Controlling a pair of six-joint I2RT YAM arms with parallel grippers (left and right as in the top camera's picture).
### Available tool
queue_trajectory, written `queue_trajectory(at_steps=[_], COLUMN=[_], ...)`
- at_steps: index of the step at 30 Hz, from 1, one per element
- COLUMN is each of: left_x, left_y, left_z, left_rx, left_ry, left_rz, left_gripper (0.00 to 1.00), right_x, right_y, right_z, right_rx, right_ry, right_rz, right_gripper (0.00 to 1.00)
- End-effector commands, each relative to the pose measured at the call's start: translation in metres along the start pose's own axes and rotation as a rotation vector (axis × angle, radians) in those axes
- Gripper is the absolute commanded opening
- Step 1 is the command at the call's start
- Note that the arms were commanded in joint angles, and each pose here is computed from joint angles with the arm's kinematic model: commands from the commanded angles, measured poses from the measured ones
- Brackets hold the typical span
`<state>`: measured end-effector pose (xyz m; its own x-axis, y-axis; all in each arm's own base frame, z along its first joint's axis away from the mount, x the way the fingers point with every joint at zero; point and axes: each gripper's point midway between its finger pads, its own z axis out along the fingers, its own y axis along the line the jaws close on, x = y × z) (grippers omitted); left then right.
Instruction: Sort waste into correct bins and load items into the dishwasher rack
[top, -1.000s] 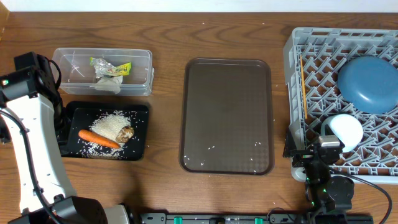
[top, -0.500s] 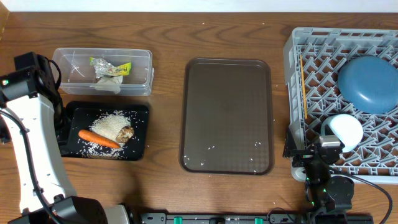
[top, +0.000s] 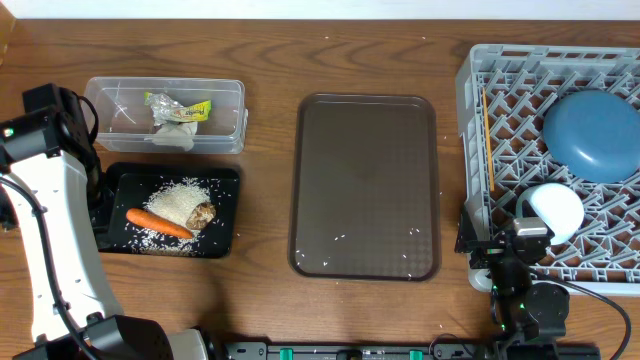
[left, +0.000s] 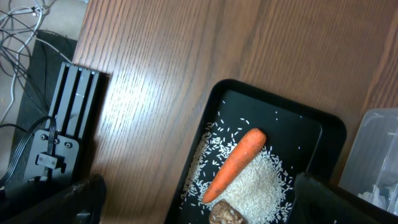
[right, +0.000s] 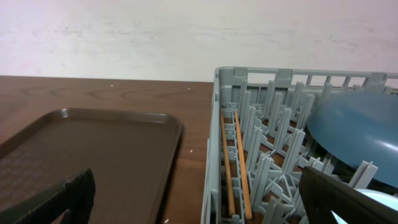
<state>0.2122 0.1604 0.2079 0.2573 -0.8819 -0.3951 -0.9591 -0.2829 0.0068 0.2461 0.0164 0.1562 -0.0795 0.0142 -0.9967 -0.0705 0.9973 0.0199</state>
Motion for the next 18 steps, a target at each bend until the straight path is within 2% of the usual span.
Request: queue_trajectory(at_steps=[1, 11, 16, 18], left_x=[-0.003, -0.003, -0.004, -0.004], left_y=[0.002, 0.005, 0.029, 0.04], left_z=[0.002, 0.001, -0.008, -0.012], left_rx=[-0.014, -0.024, -0.067, -0.075], left_ry=[-0.016, -0.014, -0.003, 0.005], left_rz=[-0.012, 0.026, 0.207, 0.226], left_gripper=[0.98, 0.98, 0.98, 0.98], right_x=[0.0, -0.001, -0.001, 0.0], right_y=[0.001, 0.001, 0.001, 0.001], right_z=[0.0, 0.0, 0.0, 0.0], right_rx=[-0.002, -0.002, -0.002, -0.002], right_ry=[-0.004, -0.004, -0.004, -0.004], right_rz=[0.017, 0.017, 0.017, 0.017], right_gripper=[0.99, 0.99, 0.99, 0.99])
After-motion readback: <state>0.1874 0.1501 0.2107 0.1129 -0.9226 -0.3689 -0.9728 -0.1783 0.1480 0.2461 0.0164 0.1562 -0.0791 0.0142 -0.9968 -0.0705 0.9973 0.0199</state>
